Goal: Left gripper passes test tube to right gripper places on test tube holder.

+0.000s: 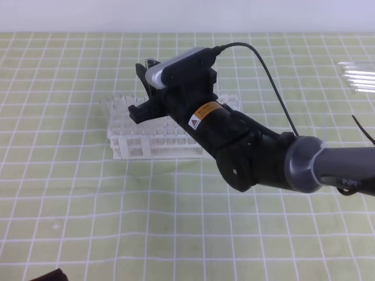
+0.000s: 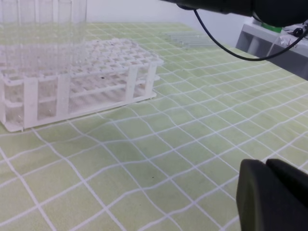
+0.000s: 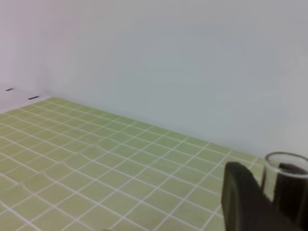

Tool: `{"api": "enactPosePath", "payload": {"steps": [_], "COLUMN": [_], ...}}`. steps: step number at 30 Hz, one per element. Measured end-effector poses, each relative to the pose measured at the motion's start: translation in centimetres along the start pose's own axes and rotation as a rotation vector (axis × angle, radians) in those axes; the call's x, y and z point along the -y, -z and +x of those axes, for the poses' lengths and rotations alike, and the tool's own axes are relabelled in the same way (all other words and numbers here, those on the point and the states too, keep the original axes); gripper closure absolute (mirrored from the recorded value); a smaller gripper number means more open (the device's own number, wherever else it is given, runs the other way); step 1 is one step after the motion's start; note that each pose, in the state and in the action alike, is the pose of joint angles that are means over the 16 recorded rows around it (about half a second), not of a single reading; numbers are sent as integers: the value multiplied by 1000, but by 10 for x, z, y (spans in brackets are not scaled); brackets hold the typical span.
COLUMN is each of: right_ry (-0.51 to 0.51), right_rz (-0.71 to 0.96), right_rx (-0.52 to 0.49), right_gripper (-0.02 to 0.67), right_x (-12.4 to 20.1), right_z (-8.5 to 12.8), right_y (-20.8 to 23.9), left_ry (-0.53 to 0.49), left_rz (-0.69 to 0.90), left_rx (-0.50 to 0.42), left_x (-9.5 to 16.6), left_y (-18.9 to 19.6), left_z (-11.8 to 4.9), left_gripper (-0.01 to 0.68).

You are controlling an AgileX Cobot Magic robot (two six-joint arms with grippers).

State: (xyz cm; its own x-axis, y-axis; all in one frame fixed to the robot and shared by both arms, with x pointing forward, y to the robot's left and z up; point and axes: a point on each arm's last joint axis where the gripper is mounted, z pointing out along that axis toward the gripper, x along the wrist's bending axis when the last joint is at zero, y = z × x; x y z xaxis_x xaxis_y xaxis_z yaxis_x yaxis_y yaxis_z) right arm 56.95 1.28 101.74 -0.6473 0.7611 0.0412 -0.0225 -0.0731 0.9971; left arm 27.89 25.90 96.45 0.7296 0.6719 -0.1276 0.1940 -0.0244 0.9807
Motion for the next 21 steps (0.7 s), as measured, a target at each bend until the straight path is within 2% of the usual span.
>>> {"api": "enactPosePath", "payload": {"steps": [21], "right_ry": [6], "right_rz": [-2], "right_rx": [20], "right_gripper": [639], "right_x": [19], "right_z": [-3], "right_y": [-4], "left_ry": [0], "left_rz": [-1], "left_rx": [0], "left_x": [0], "left_y": [0], "left_z": [0], "left_gripper": [673]}}
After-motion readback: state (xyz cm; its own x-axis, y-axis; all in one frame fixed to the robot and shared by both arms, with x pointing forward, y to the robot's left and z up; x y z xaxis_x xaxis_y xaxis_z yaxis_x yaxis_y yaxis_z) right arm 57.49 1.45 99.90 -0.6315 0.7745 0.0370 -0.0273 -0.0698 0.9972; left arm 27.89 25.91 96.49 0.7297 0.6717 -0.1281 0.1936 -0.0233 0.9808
